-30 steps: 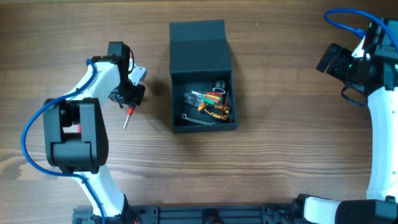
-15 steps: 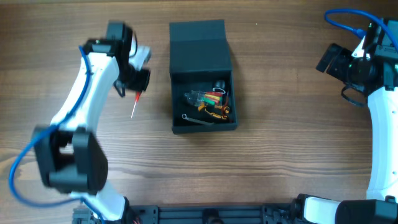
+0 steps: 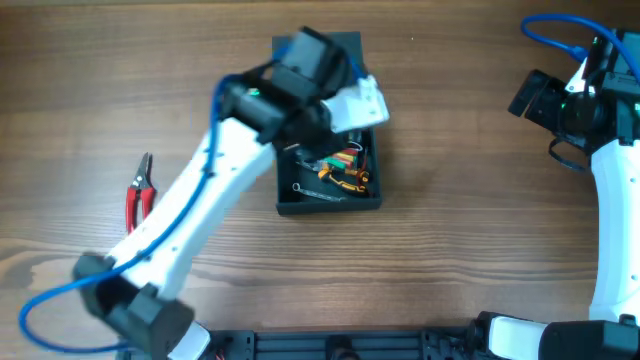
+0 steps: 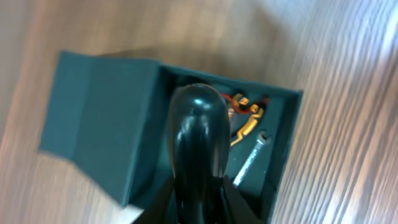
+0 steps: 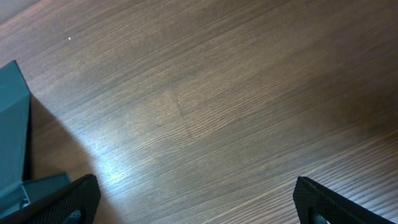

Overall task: Pack container
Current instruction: 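Carry the screwdriver right into the green box and release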

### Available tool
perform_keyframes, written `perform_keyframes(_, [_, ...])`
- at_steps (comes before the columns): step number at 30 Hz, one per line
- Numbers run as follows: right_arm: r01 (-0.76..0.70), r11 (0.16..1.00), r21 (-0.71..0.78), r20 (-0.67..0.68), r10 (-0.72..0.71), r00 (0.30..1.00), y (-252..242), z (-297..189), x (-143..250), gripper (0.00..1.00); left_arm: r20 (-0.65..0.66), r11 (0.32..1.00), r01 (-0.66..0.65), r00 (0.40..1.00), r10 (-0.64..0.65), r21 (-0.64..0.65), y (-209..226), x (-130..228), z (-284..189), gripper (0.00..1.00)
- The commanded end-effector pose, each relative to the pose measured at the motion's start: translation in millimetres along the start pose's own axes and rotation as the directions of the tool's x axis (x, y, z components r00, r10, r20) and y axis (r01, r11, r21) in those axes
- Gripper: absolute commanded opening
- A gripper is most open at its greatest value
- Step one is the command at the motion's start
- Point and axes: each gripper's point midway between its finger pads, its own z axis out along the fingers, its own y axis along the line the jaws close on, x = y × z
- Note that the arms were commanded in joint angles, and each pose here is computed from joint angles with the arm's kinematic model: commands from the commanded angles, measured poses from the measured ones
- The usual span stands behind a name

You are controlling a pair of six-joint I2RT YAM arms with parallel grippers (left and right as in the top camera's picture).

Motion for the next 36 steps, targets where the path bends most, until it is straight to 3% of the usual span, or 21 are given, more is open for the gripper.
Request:
perform_keyframes(1, [0.002,1.0,0.023,-0.002,-0.002,1.0,-4.6,3.2,0.5,1.0,-0.065,0.991,-0.094,0.993,0.101,0.092,-9.2,11.8,38.7,0.13])
perform_keyframes(2, [0.002,1.0,0.024,-0.002,-0.002,1.0,-4.6,3.2,0.5,1.0,-0.081,0.99,-0.09,0.992,0.099,0.106,-10.0,14.9,46.0,0.04])
perform_keyframes(12, [0.028,0.999,0.024,-0.002,-0.028,1.0,-4.6,3.2,0.4,1.0,-0.176,0.985,-0.05,0.981,0.08,0.164,2.1,45.4,105.2,0.04])
perform_keyframes(24, [0.028,0.999,0.024,-0.002,-0.028,1.0,-4.6,3.2,0.4,1.0,-0.186,0.989,-0.012,0.982,0.04,0.148,19.6,58.9,126.0,0.04])
perform_keyframes(30, [0.028,0.999,0.024,-0.002,-0.028,1.0,-4.6,3.2,0.4,1.0,-0.186,0.989,-0.009,0.982,0.036,0.148,19.7,58.8,126.1,0.49])
perform_keyframes(36, [0.028,0.999,0.024,-0.002,-0.028,1.0,-4.6,3.2,0.5,1.0,-0.188,0.989,0.004,0.982,0.024,0.146,19.5,59.0,126.1,0.68])
